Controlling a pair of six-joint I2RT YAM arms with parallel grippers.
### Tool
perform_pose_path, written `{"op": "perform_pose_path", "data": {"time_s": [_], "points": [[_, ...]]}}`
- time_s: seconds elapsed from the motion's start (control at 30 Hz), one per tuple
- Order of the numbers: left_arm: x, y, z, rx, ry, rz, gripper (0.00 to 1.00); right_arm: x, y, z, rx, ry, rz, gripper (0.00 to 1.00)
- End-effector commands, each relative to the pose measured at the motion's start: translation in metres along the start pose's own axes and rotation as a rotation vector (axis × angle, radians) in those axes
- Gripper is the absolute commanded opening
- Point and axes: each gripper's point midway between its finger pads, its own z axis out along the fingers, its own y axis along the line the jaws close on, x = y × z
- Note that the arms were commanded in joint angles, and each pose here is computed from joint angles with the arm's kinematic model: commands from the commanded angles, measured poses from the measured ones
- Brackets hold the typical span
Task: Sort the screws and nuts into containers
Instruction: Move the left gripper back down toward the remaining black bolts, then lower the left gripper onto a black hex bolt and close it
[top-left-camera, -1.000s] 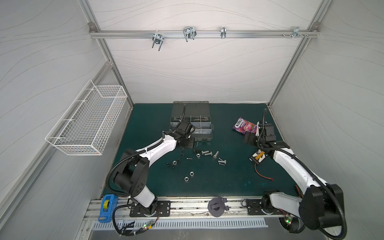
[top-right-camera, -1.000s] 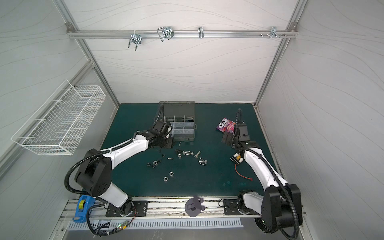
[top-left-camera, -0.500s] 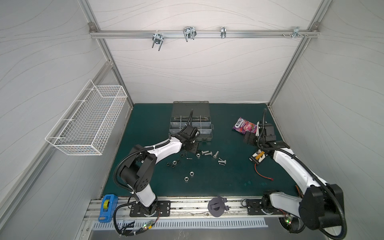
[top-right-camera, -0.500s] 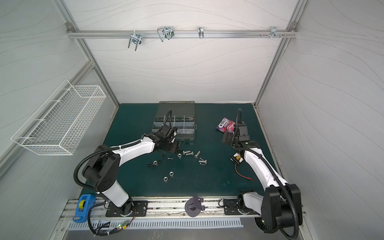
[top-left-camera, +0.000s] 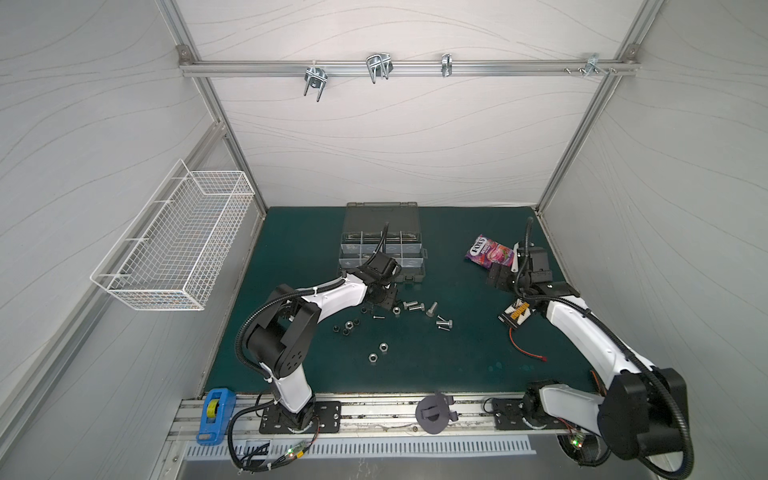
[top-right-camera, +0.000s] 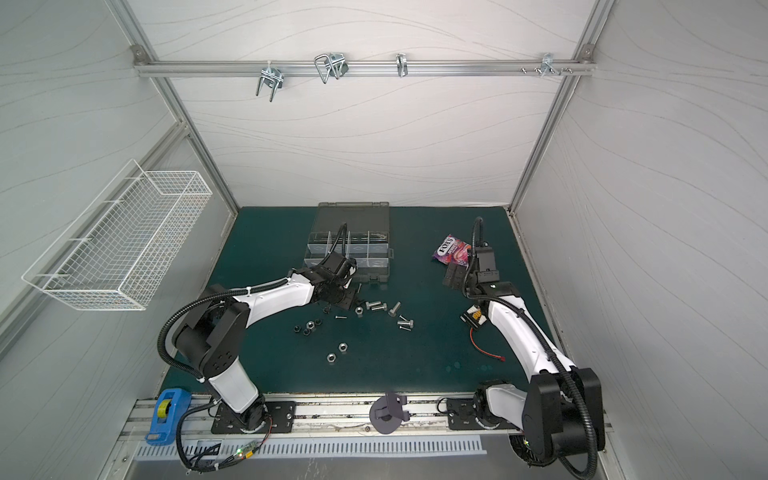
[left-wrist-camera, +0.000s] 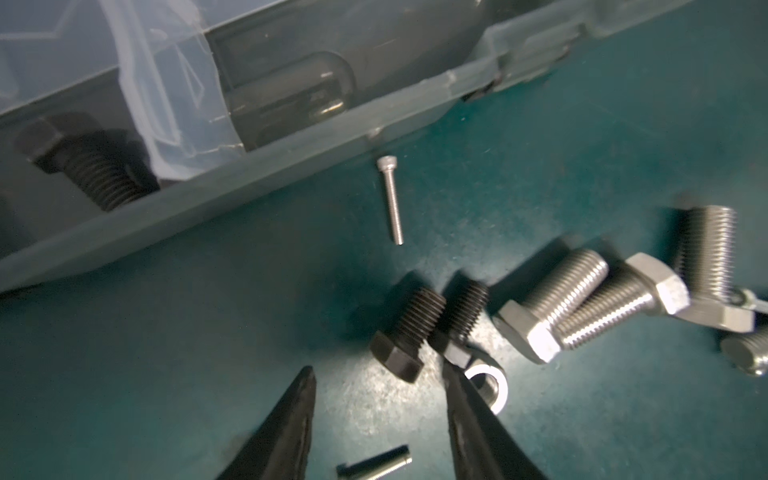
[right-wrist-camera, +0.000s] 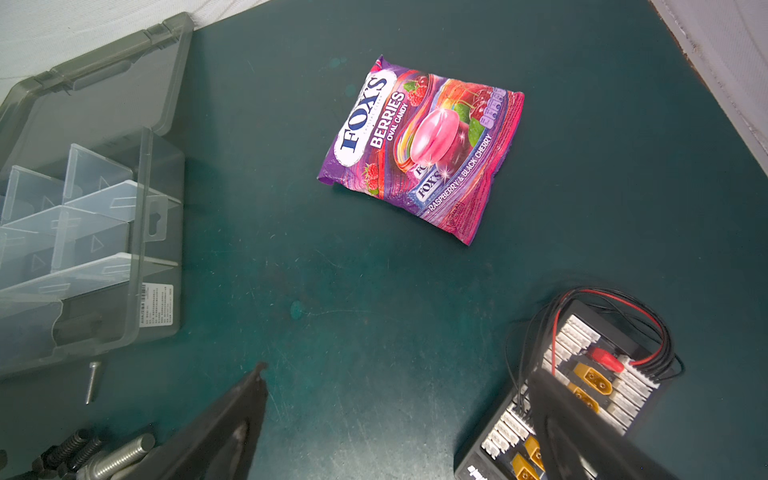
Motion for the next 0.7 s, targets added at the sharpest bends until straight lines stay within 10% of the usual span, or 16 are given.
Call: {"op": "perform_pose_path", "data": {"time_s": [0.0, 0.67], "points": [[-0.004, 0.001, 0.004, -0.027, -0.008, 0.025, 0.51, -0.001, 0.001, -0.002, 0.002, -0.004, 0.002, 0.99], [-0.005, -0.009, 0.019, -0.037, 0.036, 0.071, 0.48, 0.000, 0.001, 0.000, 0.006, 0.006, 0.001, 0.99]]}}
